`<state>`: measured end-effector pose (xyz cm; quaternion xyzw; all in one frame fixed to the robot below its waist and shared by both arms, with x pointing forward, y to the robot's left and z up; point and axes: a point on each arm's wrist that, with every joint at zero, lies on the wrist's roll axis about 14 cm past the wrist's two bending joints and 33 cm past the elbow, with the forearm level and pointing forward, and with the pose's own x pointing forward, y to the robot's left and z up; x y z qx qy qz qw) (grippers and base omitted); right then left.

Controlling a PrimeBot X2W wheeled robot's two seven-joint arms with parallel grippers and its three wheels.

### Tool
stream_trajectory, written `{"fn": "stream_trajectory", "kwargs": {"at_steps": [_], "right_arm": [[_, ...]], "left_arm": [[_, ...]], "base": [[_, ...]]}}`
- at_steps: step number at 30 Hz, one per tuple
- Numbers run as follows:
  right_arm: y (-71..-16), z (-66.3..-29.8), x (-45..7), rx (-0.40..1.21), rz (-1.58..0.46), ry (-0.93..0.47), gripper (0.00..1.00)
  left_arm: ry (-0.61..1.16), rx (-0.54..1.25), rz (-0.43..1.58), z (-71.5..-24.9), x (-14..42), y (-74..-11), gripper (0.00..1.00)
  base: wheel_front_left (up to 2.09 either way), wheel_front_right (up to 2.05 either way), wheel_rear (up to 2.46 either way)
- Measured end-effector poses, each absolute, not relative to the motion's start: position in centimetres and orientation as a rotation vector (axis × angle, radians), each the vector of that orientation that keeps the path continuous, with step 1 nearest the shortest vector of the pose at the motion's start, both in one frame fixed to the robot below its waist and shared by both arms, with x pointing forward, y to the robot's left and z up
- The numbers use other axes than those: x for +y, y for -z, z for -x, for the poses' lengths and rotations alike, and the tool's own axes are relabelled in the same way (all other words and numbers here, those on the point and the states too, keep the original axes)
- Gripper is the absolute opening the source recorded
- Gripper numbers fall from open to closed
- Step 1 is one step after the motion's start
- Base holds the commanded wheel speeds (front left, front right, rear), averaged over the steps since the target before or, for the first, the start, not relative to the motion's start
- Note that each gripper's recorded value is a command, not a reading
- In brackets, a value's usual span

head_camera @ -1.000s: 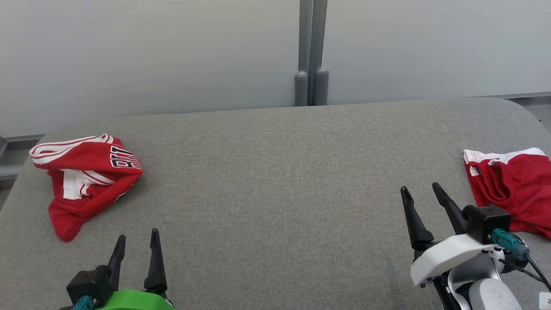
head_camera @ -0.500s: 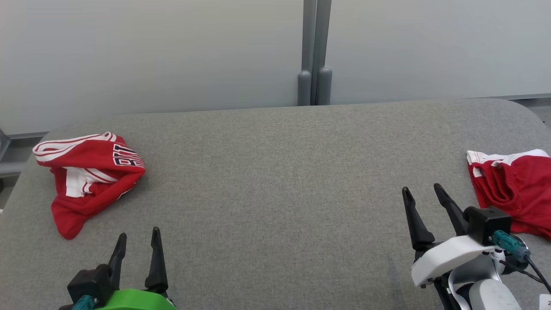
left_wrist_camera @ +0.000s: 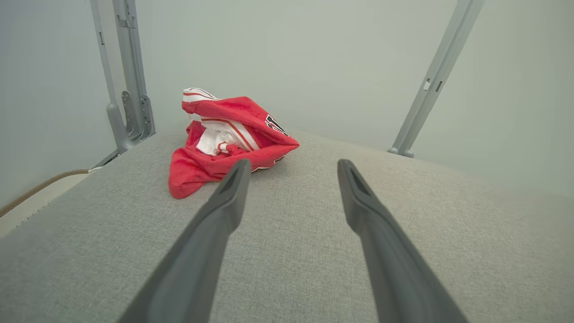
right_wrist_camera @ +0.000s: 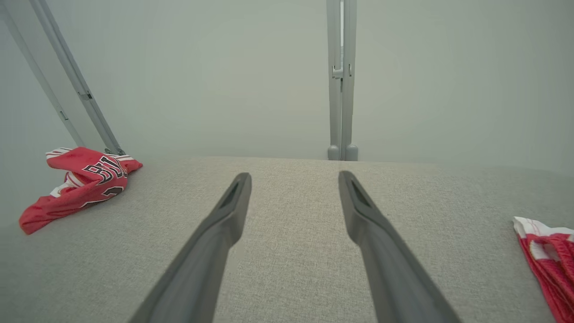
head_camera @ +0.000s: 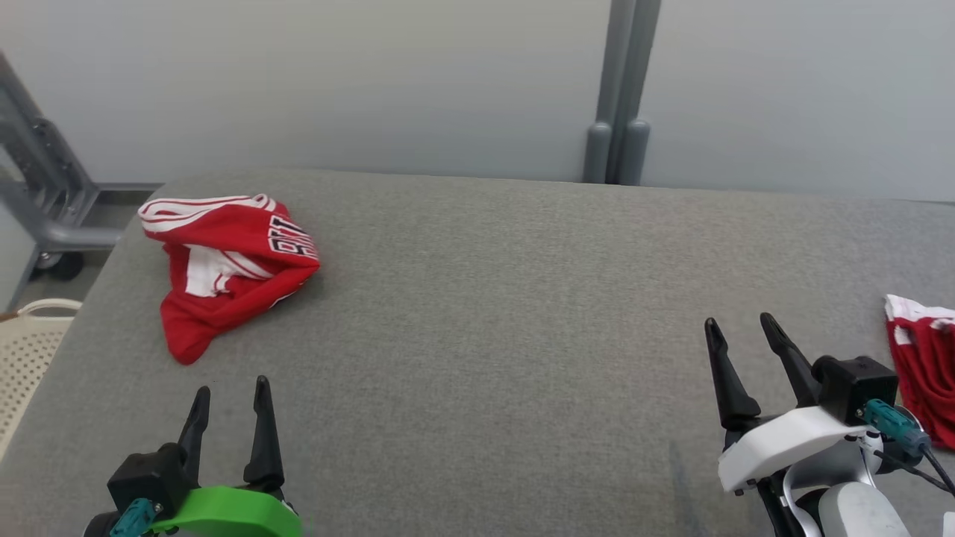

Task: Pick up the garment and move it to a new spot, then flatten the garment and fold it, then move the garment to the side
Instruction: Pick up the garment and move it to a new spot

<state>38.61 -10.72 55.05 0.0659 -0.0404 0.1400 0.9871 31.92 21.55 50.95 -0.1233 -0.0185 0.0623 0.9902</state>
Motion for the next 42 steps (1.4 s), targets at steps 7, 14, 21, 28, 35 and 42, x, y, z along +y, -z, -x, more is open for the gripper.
{"fn": "stream_trajectory", "kwargs": {"at_steps": [7, 14, 21, 28, 35, 42], "right_arm": [[-55.2, -39.9, -5.4, -0.077, -0.143, -0.428, 1.00], [-55.3, -40.4, 0.6, -0.067, -0.148, -0.587, 1.00], [-54.9, -40.6, 4.0, -0.052, -0.156, -0.676, 1.00], [-54.6, -41.1, 2.7, -0.049, -0.158, -0.636, 1.00], [-54.9, -41.6, 0.1, -0.064, -0.152, -0.566, 1.00], [-55.5, -43.1, -2.2, -0.087, -0.140, -0.499, 1.00]], "left_arm": [[-0.285, -0.054, 0.241, -28.7, 26.3, -50.8, 1.00], [-0.442, -0.071, 0.243, -24.7, 30.0, -50.7, 1.00], [-0.531, -0.066, 0.244, -22.3, 31.7, -50.3, 1.00], [-0.490, -0.055, 0.253, -23.7, 31.2, -50.4, 1.00], [-0.363, -0.121, 0.152, -29.2, 32.1, -55.6, 1.00], [-0.224, -0.067, 0.006, -37.3, 33.4, -60.8, 1.00]], "base": [[0.00, 0.00, 0.00], [0.00, 0.00, 0.00], [0.00, 0.00, 0.00], [0.00, 0.00, 0.00], [0.00, 0.00, 0.00], [0.00, 0.00, 0.00]]}}
